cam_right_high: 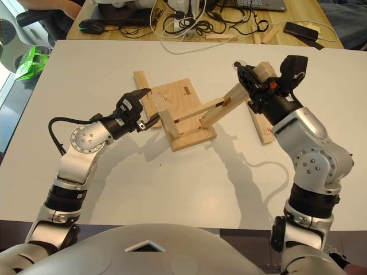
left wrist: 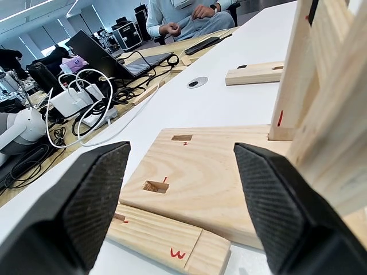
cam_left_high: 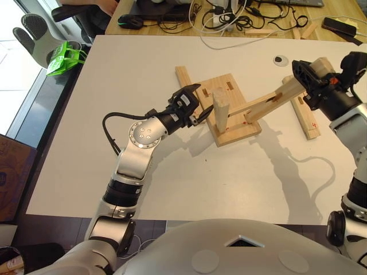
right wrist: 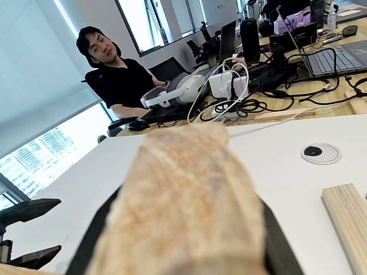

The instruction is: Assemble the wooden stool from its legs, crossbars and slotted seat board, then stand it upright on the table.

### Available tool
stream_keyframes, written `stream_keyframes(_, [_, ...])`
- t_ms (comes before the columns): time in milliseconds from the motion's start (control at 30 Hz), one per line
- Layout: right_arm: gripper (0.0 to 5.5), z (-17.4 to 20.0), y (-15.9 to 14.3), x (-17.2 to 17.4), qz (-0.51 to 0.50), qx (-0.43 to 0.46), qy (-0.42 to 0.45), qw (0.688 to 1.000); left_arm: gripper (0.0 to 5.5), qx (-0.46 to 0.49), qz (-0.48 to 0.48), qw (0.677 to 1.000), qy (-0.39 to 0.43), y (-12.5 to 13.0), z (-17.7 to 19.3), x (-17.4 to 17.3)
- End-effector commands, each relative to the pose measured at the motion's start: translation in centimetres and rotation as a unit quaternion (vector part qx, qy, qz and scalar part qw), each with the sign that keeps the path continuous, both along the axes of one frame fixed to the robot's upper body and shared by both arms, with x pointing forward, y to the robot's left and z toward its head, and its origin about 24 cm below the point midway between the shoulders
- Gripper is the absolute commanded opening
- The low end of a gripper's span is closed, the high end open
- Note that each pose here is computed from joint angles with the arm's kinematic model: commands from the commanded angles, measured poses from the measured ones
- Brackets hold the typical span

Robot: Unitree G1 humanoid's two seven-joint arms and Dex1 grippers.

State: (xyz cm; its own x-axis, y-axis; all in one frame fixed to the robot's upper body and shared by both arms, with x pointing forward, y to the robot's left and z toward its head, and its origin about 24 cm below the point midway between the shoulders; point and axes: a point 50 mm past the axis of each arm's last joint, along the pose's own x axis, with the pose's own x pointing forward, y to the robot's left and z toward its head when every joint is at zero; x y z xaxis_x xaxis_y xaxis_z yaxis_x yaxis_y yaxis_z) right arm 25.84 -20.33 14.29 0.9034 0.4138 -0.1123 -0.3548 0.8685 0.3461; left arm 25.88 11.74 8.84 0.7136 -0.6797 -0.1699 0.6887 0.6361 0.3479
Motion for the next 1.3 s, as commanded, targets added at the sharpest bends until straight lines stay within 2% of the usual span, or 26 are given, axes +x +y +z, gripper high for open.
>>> stream_keyframes(33, [0.99, -4.5, 1.0, -0.8, 0.028, -0.059, 0.137, 0.988, 3.35, -0.003, -0.002, 1.000, -0.011, -0.2, 0.5, 0.2])
stream_keyframes(367, [0.99, -4.7, 2.7, 0.2, 0.050, -0.108, 0.141, 0.983, 3.35, -0.002, -0.007, 1.000, -0.018, -0.5, 0.8, 0.4])
stream_keyframes(500, [0.99, -3.9, 3.1, 0.9, 0.046, -0.067, 0.136, 0.987, 3.35, 0.000, -0.009, 1.000, -0.019, -0.5, 0.8, 0.5])
stream_keyframes(667, [0.99, -3.9, 2.4, 0.8, 0.041, -0.082, 0.132, 0.987, 3.35, 0.002, -0.008, 1.000, -0.021, -0.5, 0.7, 0.5])
stream_keyframes(700, [1.35, -3.9, 2.4, 0.8, 0.041, -0.087, 0.128, 0.987, 3.35, 0.002, -0.008, 1.000, -0.020, -0.5, 0.7, 0.5])
stream_keyframes(1000, [2.77, -5.5, 1.8, 0.6, 0.045, -0.219, 0.126, 0.966, 3.35, 0.000, -0.006, 1.000, -0.022, -0.5, 0.7, 0.5])
stream_keyframes(1133, [2.77, -3.9, 1.5, 1.6, 0.008, -0.197, 0.046, 0.979, 3.35, 0.000, -0.004, 1.000, -0.020, -0.5, 0.6, 0.5])
stream_keyframes(1300, [2.77, 1.9, 2.1, 2.4, -0.018, -0.112, -0.146, 0.983, 3.35, -0.001, -0.001, 1.000, -0.020, -0.4, 0.5, 0.6])
